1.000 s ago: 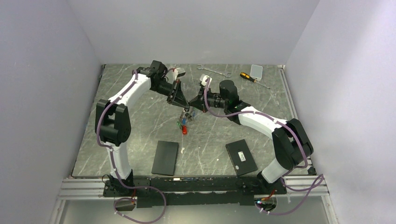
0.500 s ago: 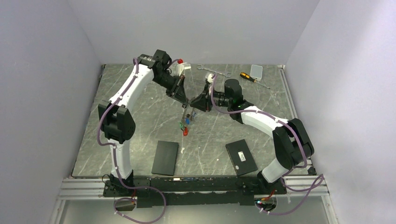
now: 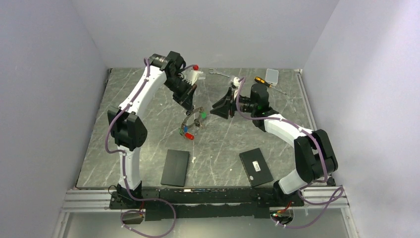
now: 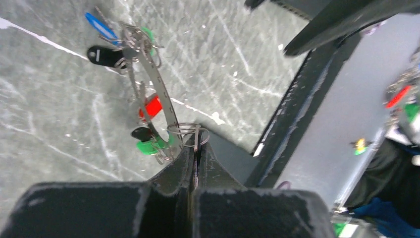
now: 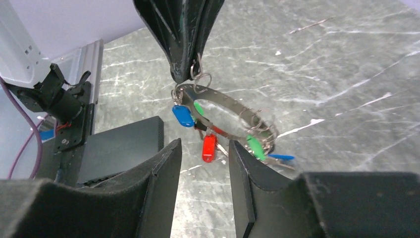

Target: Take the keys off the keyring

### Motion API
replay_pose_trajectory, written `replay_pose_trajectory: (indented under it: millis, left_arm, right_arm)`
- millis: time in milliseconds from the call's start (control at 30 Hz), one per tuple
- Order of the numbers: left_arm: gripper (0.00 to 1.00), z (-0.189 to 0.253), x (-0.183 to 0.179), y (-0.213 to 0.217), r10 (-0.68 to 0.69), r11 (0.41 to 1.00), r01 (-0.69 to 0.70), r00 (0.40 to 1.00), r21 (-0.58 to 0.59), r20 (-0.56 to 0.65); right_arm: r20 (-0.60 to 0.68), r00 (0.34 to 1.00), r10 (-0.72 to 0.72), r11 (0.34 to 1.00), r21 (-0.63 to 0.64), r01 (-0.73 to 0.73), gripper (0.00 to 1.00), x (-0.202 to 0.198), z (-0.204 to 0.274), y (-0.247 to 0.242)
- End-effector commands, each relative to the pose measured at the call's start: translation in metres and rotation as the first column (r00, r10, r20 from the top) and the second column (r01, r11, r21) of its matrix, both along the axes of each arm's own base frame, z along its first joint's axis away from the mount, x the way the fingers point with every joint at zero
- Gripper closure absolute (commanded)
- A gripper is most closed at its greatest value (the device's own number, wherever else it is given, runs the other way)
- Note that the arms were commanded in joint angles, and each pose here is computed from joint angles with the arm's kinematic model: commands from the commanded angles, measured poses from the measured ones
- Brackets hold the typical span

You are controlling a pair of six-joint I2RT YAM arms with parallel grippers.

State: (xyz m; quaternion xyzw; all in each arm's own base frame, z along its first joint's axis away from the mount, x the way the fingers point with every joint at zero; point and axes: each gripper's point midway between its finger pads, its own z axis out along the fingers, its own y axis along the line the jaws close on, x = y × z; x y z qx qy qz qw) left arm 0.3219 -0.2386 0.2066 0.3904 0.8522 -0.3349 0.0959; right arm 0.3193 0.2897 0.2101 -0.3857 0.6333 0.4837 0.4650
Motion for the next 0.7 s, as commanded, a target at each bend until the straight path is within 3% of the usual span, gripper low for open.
replay_pose_trajectory:
  millis: [0,300,667]
  left_arm:
    - [1.00,0.016,-0.001,0.002,-0.150,0.988,0.139,0.967,0.066,0.206]
    - [1.00,0.030,0.003,0.001,-0.298,0.954,0.265,0.842,0.137,0.450]
    - [1.00,0.039,-0.011,-0.005,-0.410,0.900,0.418,0.721,0.122,0.558]
  right_arm:
    - [0.114,0.993,0.031,0.999,0.038,-0.036,0.56,-0.002,0.028,-0.011]
    - [0.171,0.984,0.049,0.999,0.014,-0.052,0.55,-0.004,0.026,-0.018]
    - [0.204,0.975,0.085,0.996,0.015,-0.090,0.55,-0.005,0.024,-0.017]
